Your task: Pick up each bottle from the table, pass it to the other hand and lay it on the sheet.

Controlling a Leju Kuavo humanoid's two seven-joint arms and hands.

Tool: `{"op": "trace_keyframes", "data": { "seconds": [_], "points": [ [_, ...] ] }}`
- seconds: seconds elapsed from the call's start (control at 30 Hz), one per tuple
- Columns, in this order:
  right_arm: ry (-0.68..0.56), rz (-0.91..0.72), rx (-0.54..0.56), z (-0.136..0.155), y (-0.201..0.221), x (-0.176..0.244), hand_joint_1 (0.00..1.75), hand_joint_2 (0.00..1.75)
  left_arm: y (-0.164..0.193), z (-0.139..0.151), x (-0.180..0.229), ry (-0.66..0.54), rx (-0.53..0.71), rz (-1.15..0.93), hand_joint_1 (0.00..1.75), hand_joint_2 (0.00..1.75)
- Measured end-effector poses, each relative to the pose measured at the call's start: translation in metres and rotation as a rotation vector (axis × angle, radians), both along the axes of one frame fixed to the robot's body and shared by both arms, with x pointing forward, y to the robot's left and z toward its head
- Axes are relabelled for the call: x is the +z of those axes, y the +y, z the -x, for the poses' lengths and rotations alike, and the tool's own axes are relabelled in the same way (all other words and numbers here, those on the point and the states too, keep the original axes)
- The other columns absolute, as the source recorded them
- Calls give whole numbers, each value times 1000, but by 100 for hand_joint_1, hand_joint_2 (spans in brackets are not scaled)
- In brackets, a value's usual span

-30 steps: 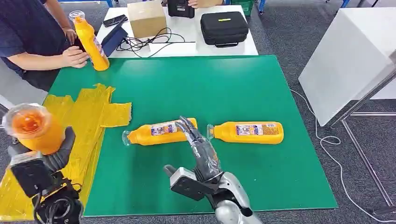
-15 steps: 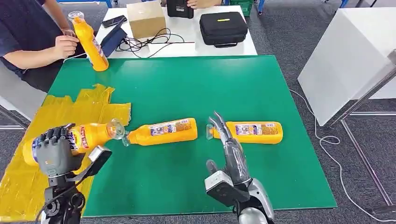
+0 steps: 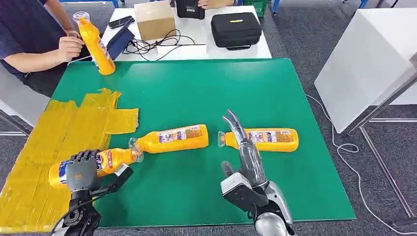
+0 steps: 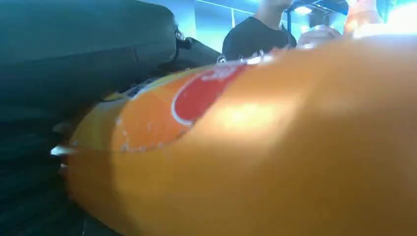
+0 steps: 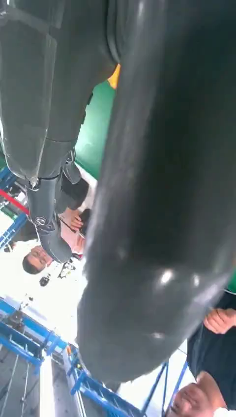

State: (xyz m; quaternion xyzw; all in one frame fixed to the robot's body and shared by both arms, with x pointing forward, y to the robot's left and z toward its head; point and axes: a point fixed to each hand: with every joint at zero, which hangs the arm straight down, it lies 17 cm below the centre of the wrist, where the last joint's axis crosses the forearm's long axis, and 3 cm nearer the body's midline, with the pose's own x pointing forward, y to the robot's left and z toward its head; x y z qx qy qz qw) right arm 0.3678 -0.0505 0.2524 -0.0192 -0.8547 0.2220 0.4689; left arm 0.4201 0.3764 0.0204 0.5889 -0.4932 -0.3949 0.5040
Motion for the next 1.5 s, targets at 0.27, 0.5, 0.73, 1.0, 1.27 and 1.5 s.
{"op": "trace_keyframes", "data": {
  "seconds": [0.27, 0.5, 0.73, 1.0, 1.27, 1.5],
  "points": [
    [-12, -2, 6, 1, 0, 2, 0, 0, 5, -2, -11, 38, -2, -23, 0, 175],
    [-15, 11, 11, -2, 0, -3, 0, 0, 21, 6, -22, 69, 2, -29, 0, 0],
    [-24, 100, -63, -23, -22, -15, 0, 0, 20, 20, -21, 58, -79, -28, 0, 0],
    [-10, 140, -164, -44, -71, -23, 0, 0, 30, 36, -18, 43, -96, -28, 0, 0],
    [-25, 188, -253, -49, -130, -38, 0, 0, 36, 47, 25, -200, -187, 198, 0, 0],
    [12, 284, -308, -52, -176, -62, 0, 175, 70, 64, 57, -409, -50, 420, 0, 0]
  ]
}}
